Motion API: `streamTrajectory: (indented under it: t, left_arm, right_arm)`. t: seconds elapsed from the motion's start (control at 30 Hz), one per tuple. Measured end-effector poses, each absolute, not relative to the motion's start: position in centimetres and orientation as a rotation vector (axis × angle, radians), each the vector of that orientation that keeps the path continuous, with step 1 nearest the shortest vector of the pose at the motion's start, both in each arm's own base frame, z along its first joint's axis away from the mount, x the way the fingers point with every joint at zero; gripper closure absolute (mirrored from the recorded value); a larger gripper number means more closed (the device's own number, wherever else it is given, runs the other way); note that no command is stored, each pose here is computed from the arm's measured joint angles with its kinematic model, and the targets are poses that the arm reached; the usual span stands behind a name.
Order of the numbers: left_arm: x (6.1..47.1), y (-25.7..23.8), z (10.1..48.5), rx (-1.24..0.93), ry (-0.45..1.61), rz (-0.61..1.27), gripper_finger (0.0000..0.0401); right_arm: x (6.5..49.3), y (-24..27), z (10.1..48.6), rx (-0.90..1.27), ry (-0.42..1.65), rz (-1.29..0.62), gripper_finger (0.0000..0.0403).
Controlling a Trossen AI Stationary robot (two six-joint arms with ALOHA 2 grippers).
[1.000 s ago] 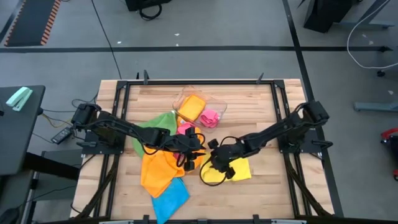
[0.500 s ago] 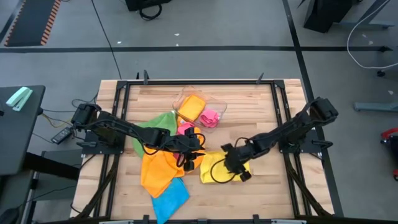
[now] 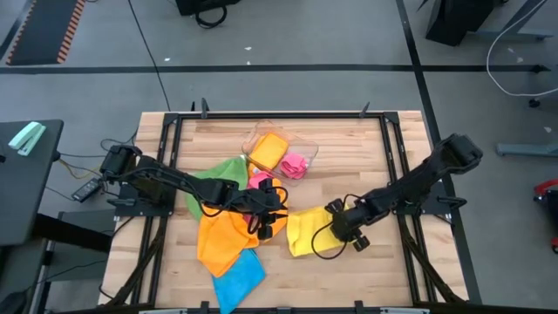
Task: Fold microfiber towels
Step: Fold the yellow microfiber cloth
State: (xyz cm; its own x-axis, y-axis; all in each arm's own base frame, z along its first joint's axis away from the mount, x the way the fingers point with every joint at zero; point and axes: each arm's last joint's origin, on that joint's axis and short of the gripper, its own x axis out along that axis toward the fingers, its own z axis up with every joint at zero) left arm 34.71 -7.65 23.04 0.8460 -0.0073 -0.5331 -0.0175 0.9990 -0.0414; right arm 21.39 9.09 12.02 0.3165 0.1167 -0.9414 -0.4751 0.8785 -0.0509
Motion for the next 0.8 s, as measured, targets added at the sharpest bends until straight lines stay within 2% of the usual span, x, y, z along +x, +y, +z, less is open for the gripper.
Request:
streamTrajectory:
  t: [0.13, 0.33, 0.5, 0.6, 0.8]
  left_arm:
    - [34.7, -7.6, 23.0, -0.047, 0.561, 0.006, 0.0298]
    - [34.7, -7.6, 23.0, -0.046, 0.561, 0.005, 0.0303]
    - [34.7, -7.6, 23.0, -0.037, 0.561, 0.003, 0.0301]
    - [34.7, -7.6, 23.0, -0.036, 0.562, 0.003, 0.0303]
    - [34.7, -7.6, 23.0, 0.063, 0.568, -0.024, 0.0311]
  right_arm:
    - [21.1, 7.7, 12.0, -0.41, 1.239, 0.411, 0.0233]
    - [20.3, 5.9, 14.8, -0.508, 1.358, 0.258, 0.0248]
    - [20.1, 5.7, 18.2, -0.466, 1.25, 0.213, 0.0256]
    - [20.6, 6.1, 19.5, -0.4, 1.102, 0.188, 0.0256]
    - [23.2, 8.7, 19.2, -0.274, 0.876, 0.144, 0.0241]
